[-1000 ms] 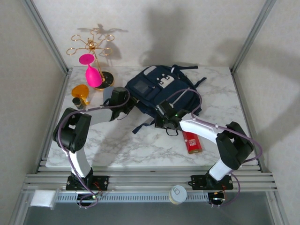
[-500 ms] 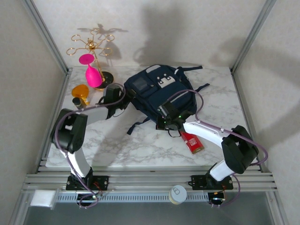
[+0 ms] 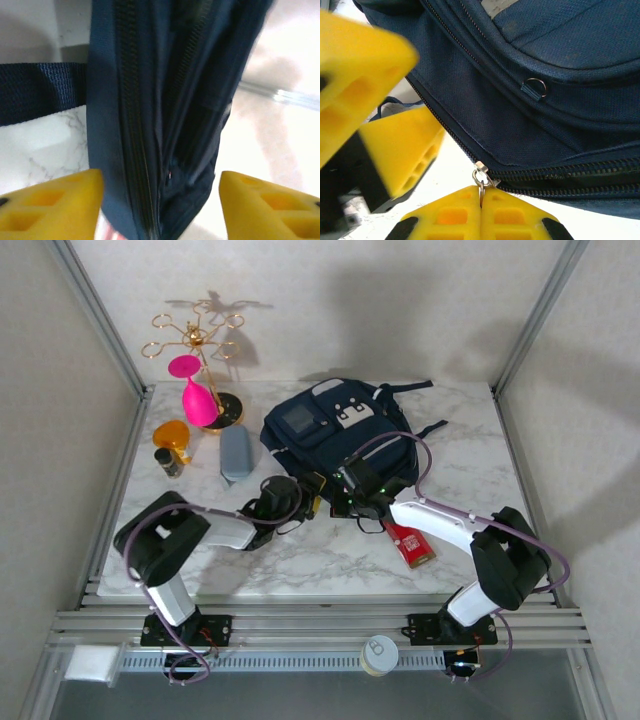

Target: Pack books, pencil case, and school supplies into a backpack

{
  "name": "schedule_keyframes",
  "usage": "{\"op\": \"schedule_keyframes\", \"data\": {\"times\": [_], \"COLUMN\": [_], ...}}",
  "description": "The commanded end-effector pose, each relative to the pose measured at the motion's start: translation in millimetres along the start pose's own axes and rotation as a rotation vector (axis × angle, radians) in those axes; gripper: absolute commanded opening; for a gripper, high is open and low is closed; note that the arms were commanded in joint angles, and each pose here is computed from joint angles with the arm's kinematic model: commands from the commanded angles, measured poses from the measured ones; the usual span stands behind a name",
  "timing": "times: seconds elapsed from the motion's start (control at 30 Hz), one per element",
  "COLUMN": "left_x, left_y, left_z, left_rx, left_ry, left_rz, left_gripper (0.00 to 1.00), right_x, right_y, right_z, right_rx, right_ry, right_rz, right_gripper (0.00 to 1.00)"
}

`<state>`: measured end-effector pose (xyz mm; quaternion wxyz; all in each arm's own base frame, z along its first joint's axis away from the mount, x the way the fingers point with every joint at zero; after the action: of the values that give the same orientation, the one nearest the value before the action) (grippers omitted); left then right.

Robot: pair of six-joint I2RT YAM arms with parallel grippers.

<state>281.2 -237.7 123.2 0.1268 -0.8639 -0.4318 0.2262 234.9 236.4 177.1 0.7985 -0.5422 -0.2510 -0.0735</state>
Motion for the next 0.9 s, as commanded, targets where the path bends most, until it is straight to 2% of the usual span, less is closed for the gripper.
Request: {"op": "schedule_keyframes", "data": {"times": [0.0, 0.2, 0.4, 0.53, 0.73, 0.87], "left_x": [-6, 2, 20, 53, 90, 86], "left_y": [14, 17, 4, -10, -19, -10], "left_z": [-18, -11, -14, -10, -21, -36], "left_rx": [-0.125, -0.094, -0.037, 0.048, 0.071, 0.052], "left_ry": [-0.069, -0.035, 0.063, 0.116, 0.189, 0.23], "left_rz": [-0.031, -0.093, -0.146, -0.19, -0.187, -0.1], "left_gripper": [0.44, 0.02, 0.0, 0.0, 0.0, 0.0], "right_x": [-1, -1, -9, -20, -32, -22], "right_y": [1, 1, -12, -23, -30, -28], "right_z": [9, 5, -8, -22, -39, -15], "right_rx": [0.054, 0.006, -0.107, -0.163, -0.234, -0.07], "right_ry": [-0.048, -0.074, -0.079, -0.071, -0.096, -0.141], "right_rz": [0.002, 0.006, 0.03, 0.058, 0.086, 0.038], "right_gripper": [0.0, 0.0, 0.0, 0.0, 0.0, 0.0]}}
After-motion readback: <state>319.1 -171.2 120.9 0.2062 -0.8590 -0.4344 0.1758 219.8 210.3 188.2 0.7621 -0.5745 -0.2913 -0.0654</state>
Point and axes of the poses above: each hand's point on the last joint's axis, 136 mm out from that joint toward the fingers, its own y axis out along the fingers, its own z axis along the line the jaws close on, x = y × z, the point moved 10 cm from there along -y, back along the fingers, and after that the axes turned 9 degrees about -y, right-handed, at the moved point
